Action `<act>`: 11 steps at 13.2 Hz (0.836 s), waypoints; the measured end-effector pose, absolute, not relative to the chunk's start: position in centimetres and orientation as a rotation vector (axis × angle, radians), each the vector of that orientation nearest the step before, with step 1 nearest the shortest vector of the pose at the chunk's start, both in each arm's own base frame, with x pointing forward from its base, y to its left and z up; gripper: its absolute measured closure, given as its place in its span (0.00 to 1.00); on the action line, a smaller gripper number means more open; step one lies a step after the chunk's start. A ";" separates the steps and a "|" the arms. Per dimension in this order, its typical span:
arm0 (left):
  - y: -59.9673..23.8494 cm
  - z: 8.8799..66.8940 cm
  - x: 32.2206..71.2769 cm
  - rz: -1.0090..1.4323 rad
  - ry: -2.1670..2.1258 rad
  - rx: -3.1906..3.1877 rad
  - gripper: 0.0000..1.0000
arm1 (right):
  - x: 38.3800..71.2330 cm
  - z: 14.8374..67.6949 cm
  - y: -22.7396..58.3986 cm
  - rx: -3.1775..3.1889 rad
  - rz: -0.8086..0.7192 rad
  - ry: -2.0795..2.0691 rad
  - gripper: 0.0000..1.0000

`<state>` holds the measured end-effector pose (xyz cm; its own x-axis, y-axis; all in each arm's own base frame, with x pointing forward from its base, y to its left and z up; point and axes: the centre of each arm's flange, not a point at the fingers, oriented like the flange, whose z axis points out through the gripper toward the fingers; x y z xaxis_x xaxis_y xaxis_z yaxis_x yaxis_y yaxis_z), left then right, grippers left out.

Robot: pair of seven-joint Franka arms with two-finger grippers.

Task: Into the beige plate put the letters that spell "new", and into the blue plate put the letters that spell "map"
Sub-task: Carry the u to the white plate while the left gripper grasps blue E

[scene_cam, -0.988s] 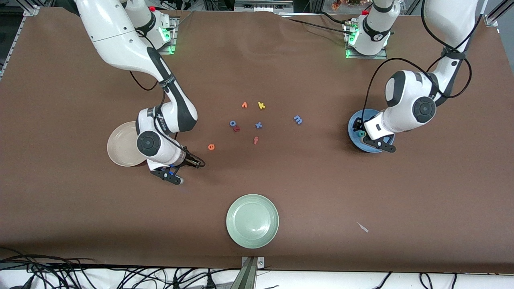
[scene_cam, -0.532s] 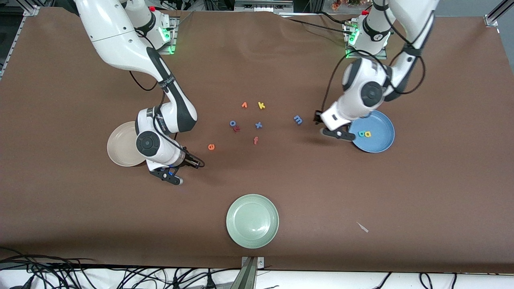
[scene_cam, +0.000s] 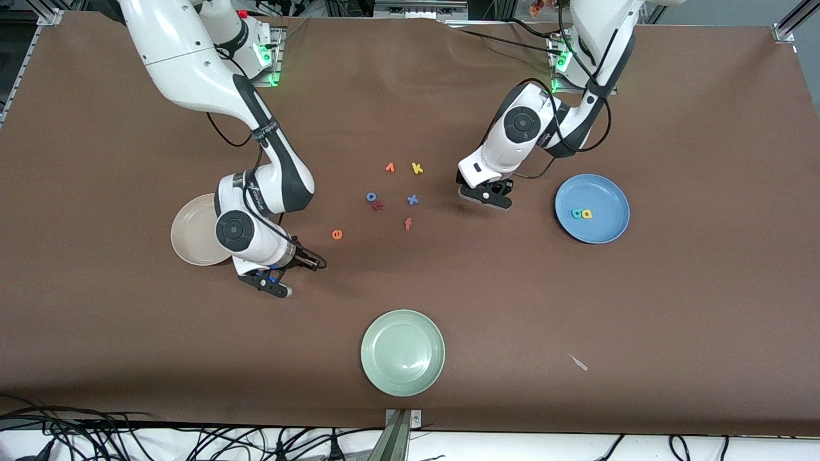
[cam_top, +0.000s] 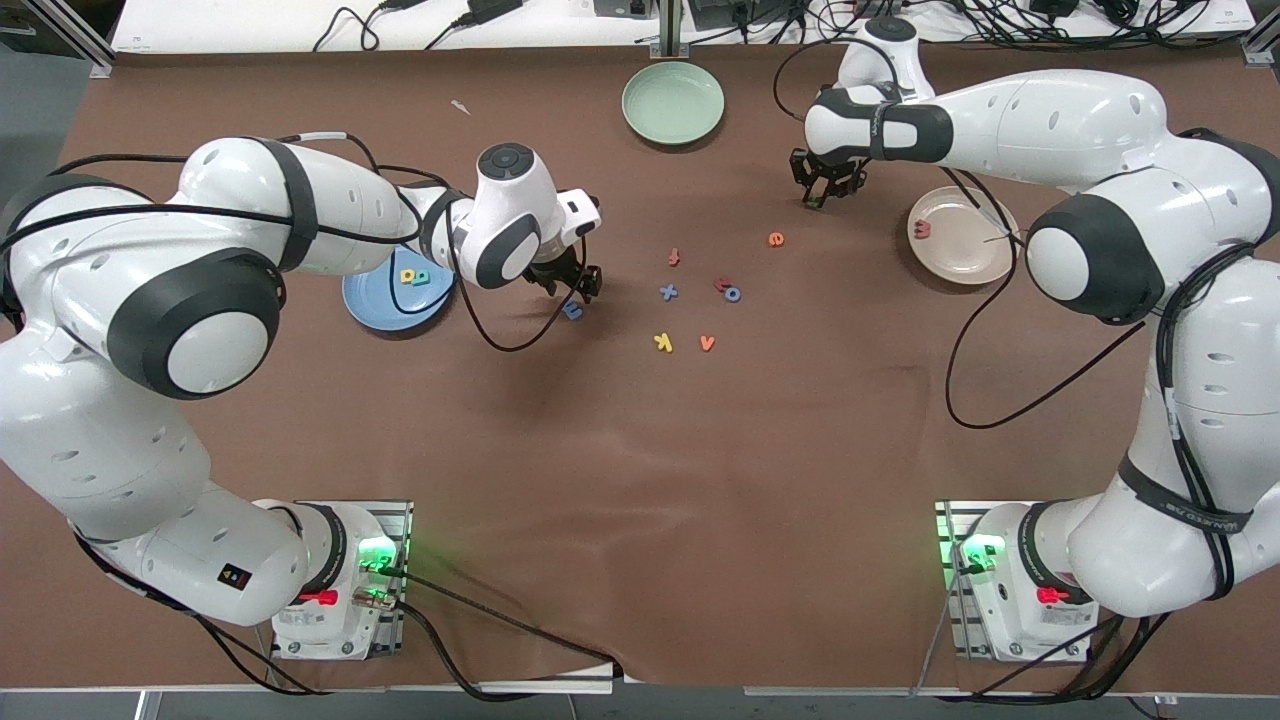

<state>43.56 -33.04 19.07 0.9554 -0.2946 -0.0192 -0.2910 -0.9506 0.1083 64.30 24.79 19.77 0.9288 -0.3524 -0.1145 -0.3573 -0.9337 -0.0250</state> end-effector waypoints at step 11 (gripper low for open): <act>-34.4 17.0 41.9 -0.087 -0.590 3.015 0.01 | 58.8 24.5 8.1 -3.180 0.130 -0.263 0.73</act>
